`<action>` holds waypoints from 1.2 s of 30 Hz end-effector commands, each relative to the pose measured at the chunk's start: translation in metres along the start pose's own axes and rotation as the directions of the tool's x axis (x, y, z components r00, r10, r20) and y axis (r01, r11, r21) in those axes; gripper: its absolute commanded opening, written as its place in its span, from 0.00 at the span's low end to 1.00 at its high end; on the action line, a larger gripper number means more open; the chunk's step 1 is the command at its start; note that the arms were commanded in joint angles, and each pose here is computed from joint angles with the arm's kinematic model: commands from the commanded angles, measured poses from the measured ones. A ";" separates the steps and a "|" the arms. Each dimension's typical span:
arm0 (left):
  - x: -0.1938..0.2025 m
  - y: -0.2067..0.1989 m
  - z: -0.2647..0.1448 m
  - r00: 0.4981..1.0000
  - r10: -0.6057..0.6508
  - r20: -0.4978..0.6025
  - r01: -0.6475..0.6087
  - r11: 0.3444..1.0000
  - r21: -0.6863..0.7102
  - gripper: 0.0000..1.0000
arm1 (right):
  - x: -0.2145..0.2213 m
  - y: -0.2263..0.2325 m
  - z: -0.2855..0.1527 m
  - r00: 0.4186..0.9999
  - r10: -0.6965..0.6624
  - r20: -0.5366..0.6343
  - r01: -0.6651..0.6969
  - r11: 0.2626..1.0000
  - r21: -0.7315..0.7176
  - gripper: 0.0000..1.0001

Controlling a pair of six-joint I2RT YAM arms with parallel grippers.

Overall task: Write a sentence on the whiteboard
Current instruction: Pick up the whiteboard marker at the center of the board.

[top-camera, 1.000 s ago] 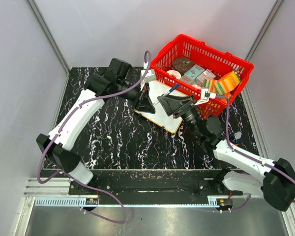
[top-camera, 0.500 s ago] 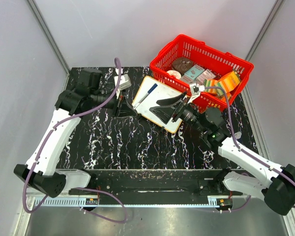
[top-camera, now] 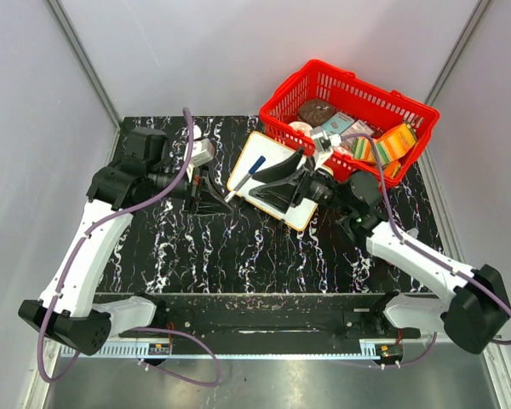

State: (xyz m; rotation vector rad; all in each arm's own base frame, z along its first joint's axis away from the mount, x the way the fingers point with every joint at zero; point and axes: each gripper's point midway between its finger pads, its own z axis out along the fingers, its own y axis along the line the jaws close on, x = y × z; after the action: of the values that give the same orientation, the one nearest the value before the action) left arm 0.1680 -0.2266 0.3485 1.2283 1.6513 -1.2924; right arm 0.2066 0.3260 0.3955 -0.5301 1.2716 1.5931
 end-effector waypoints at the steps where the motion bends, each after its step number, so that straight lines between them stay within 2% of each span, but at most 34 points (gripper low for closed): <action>1: -0.009 -0.010 0.000 0.998 0.032 0.046 -0.035 0.997 0.069 0.00 | -0.022 0.026 0.015 1.000 -0.007 0.023 0.011 0.990 -0.137 0.78; 5: -0.008 -0.010 0.001 0.999 0.022 0.048 -0.026 0.997 0.075 0.00 | -0.030 0.035 0.018 0.999 0.007 0.051 0.003 0.982 -0.191 0.75; 14: -0.005 -0.008 0.002 0.999 0.007 0.047 -0.011 0.997 0.082 0.00 | -0.031 0.041 0.027 0.998 0.056 0.022 -0.048 0.963 -0.266 0.64; 18: -0.006 -0.006 0.003 0.999 0.000 0.045 -0.003 0.997 0.081 0.00 | -0.029 0.043 0.027 0.997 0.074 0.007 -0.069 0.958 -0.278 0.63; 23: -0.006 -0.003 0.004 0.999 -0.011 0.042 0.007 0.997 0.080 0.00 | -0.018 0.034 0.026 0.996 0.083 -0.039 -0.090 0.967 -0.238 0.58; 30: -0.005 0.000 0.004 0.999 -0.013 0.037 0.011 0.998 0.069 0.00 | -0.009 0.022 0.026 0.994 0.047 -0.095 -0.063 0.984 -0.168 0.45; 36: -0.002 0.002 0.005 0.999 -0.020 0.032 0.018 0.997 0.069 0.00 | -0.010 0.019 0.023 0.995 0.046 -0.090 -0.057 0.990 -0.130 0.45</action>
State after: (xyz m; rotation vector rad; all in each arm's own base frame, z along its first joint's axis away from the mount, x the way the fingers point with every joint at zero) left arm 0.1692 -0.2306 0.3400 1.2076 1.6770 -1.3796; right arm 0.2062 0.3540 0.3939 -0.6320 1.3435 1.7649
